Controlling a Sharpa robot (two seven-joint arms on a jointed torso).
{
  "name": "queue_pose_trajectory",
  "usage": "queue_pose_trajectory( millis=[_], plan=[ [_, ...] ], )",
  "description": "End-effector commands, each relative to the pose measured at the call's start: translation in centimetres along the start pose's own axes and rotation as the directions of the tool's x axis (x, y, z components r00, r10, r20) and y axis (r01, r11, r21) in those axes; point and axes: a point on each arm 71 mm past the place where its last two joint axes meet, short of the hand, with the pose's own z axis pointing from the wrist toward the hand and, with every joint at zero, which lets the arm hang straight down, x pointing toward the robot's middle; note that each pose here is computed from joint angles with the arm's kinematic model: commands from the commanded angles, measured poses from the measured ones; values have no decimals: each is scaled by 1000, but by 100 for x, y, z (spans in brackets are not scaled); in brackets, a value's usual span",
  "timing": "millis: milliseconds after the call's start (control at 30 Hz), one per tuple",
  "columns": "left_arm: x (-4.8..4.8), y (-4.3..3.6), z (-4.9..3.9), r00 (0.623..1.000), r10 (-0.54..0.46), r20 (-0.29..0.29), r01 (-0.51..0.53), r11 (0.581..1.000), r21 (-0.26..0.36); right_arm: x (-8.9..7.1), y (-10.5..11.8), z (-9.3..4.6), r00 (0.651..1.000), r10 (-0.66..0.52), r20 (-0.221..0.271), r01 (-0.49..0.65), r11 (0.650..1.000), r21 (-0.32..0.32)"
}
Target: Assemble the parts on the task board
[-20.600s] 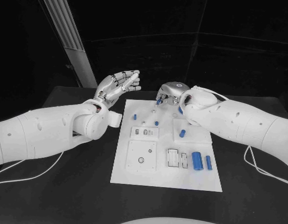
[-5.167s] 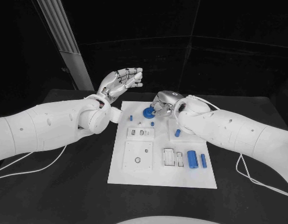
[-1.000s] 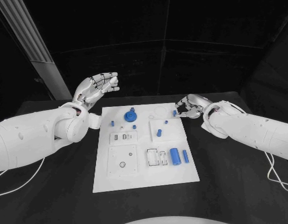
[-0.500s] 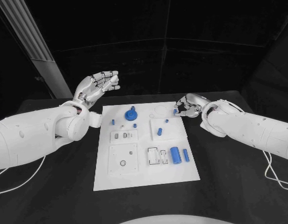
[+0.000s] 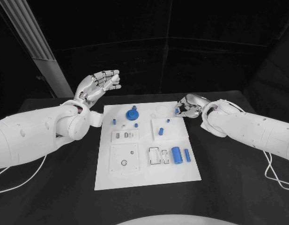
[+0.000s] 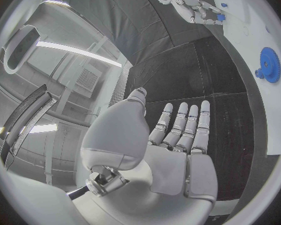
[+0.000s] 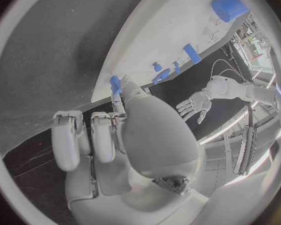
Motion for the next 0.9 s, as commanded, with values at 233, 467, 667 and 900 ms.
queue_pose_trajectory(
  millis=[233,467,667,900],
  plan=[
    [1,-155,-13,1000,0,-5,1,979,204,12,21,10,999,-27,-20,27,1000,-2],
    [-3,-155,-15,1000,0,-5,1,979,203,13,21,11,999,-30,-20,30,1000,1],
    [-4,-155,-16,1000,0,-5,1,979,203,8,7,7,999,-32,-18,32,999,9],
    [-5,-155,-15,1000,0,-5,1,979,203,8,-1,7,999,-32,-19,32,999,18]
  ],
)
